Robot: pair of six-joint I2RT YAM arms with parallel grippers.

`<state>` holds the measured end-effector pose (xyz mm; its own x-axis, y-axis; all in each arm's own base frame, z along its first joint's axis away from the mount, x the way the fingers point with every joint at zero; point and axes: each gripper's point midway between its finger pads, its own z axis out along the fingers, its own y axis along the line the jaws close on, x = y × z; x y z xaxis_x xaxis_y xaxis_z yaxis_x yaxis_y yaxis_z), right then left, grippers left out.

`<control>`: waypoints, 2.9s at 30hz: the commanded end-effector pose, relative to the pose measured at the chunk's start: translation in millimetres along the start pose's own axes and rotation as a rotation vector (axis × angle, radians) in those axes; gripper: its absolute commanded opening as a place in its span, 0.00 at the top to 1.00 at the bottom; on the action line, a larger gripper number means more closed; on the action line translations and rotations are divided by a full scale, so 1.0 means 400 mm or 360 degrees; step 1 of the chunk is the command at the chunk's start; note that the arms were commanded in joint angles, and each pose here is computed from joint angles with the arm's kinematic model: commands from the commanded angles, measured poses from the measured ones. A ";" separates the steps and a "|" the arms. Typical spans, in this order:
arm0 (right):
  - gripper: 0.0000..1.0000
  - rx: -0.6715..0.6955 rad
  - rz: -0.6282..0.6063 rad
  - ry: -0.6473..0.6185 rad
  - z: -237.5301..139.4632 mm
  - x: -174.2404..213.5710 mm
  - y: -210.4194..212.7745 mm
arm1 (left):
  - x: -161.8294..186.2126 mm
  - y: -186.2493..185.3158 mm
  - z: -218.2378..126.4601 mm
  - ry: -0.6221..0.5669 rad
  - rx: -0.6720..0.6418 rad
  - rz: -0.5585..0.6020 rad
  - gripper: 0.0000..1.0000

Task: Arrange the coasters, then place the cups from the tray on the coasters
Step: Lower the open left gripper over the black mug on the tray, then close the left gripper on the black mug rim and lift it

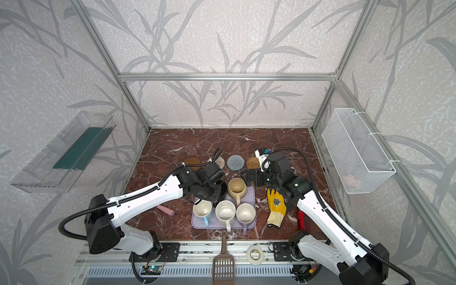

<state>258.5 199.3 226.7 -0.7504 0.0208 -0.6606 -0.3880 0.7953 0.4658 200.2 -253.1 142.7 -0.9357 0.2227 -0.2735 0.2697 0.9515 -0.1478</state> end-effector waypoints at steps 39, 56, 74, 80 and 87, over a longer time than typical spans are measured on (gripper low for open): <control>0.01 -0.0020 0.0049 0.0015 0.028 0.034 -0.013 | 0.020 0.029 0.105 0.0107 -0.0192 0.0086 0.75; 0.01 -0.0019 0.0039 0.0021 0.029 0.033 -0.012 | -0.005 0.031 0.139 0.0120 -0.0199 0.0081 0.75; 0.01 -0.0003 0.0035 0.0027 0.032 0.040 -0.020 | -0.027 0.054 0.177 0.0159 -0.0226 0.0053 0.75; 0.01 -0.0001 0.0040 0.0037 0.038 0.043 -0.022 | -0.029 0.053 0.191 0.0173 -0.0226 0.0066 0.77; 0.01 0.0000 0.0037 0.0031 0.041 0.042 -0.024 | -0.041 0.050 0.183 0.0153 -0.0217 0.0075 0.96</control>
<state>257.3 200.3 205.0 -0.7738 0.0348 -0.6324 -0.3619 0.7951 0.4866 219.0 -246.8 74.2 -0.9490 0.2855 -0.1341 0.2893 0.9572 -0.0097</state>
